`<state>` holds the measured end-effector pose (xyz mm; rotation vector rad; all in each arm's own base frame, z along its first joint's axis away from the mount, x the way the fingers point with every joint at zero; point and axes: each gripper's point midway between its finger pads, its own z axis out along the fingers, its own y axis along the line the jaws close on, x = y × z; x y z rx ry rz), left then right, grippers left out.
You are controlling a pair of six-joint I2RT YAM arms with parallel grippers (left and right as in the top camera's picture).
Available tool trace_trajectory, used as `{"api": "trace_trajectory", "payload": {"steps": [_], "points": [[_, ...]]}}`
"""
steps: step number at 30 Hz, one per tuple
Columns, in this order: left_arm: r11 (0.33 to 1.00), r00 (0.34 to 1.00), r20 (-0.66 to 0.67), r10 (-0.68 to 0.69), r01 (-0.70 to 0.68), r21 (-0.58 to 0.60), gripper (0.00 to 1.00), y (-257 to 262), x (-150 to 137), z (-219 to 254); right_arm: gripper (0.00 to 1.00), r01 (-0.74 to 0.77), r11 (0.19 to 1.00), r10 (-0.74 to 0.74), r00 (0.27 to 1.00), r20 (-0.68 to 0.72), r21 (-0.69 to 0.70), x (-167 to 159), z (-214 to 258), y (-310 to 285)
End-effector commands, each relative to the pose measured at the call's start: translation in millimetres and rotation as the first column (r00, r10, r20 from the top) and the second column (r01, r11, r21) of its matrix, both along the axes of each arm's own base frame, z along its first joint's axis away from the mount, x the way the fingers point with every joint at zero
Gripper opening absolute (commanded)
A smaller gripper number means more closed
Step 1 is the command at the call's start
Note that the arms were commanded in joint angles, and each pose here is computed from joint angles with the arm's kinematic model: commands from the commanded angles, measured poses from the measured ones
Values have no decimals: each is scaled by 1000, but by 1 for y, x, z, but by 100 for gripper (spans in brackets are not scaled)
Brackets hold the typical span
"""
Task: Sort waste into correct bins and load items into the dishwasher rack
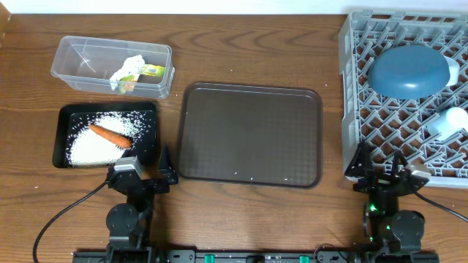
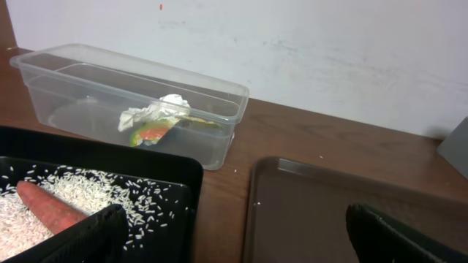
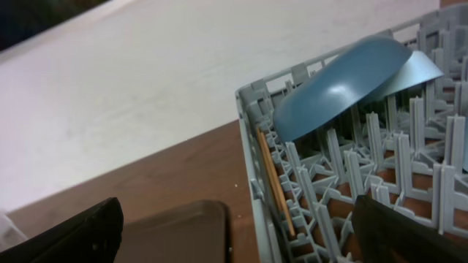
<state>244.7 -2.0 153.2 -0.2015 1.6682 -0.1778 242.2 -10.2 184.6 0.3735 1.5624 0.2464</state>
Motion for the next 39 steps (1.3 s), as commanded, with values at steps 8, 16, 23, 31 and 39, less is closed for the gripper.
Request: {"api": "trace_trajectory", "payload": {"steps": [8,16,23,31,39], "points": [[1000,999,-49,15,-14,24,98,3,-1,-17,99,-22,942,6,999,-51,-334,4,-23,0],[1000,999,-49,15,-14,24,98,3,-1,-17,99,-46,864,9,997,-77,-501,4,-26,0],[1000,999,-49,15,-14,24,98,3,-1,-17,99,-54,908,27,997,-70,-416,4,-26,3],[1000,999,-49,15,-14,24,98,3,-1,-17,99,-54,908,27,997,-70,-415,4,-26,4],[1000,999,-49,15,-14,24,98,3,-1,-17,99,-54,908,28,997,-70,-415,4,-26,4]]}}
